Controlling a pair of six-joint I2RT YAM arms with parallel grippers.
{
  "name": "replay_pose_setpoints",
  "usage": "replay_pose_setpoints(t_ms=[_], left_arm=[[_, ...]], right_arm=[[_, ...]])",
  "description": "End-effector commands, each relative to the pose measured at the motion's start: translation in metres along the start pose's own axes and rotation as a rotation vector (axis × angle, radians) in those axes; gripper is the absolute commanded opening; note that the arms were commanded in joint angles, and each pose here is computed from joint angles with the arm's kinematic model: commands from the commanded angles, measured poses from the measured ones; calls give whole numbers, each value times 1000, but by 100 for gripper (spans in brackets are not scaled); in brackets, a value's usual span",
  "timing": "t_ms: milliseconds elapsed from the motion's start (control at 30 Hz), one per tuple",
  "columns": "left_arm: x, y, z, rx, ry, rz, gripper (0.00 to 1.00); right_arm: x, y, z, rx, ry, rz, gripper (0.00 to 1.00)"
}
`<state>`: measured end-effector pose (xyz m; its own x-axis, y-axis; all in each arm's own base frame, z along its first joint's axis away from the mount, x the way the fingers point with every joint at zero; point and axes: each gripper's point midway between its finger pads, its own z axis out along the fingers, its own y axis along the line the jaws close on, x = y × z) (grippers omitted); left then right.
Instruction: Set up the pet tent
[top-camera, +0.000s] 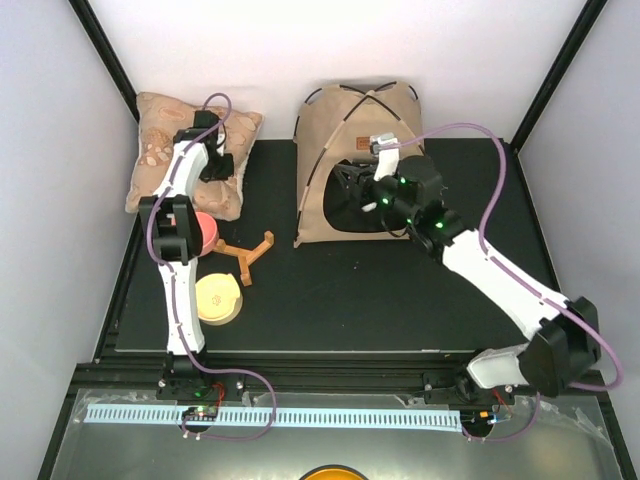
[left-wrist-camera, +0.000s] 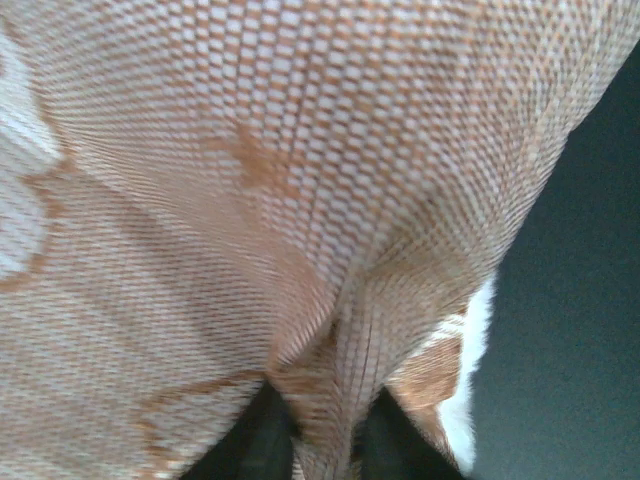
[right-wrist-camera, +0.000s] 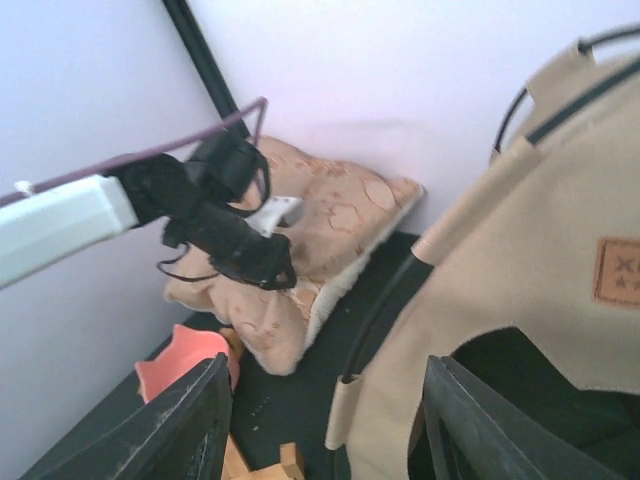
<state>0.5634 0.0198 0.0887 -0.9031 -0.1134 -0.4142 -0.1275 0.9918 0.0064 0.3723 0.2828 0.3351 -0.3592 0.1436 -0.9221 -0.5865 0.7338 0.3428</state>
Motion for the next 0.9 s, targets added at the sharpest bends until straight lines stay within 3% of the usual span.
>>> replay_pose_setpoints(t_ms=[0, 200, 367, 533, 667, 867], left_arm=[[-12, 0, -38, -19, -16, 38, 2], [-55, 22, -190, -234, -334, 83, 2], [-44, 0, -313, -205, -541, 139, 1], [27, -46, -396, -18, -568, 213, 2], [100, -67, -430, 150, -533, 253, 2], [189, -91, -478, 618, -564, 214, 2]], right_arm=[[-27, 23, -33, -87, -106, -63, 56], [-30, 22, -62, -57, -143, -92, 56], [-32, 26, -79, -64, -141, -103, 57], [-25, 23, -98, -33, -123, -107, 58], [-11, 12, -116, 26, -89, -103, 60], [12, 10, -142, 25, -48, -88, 60]])
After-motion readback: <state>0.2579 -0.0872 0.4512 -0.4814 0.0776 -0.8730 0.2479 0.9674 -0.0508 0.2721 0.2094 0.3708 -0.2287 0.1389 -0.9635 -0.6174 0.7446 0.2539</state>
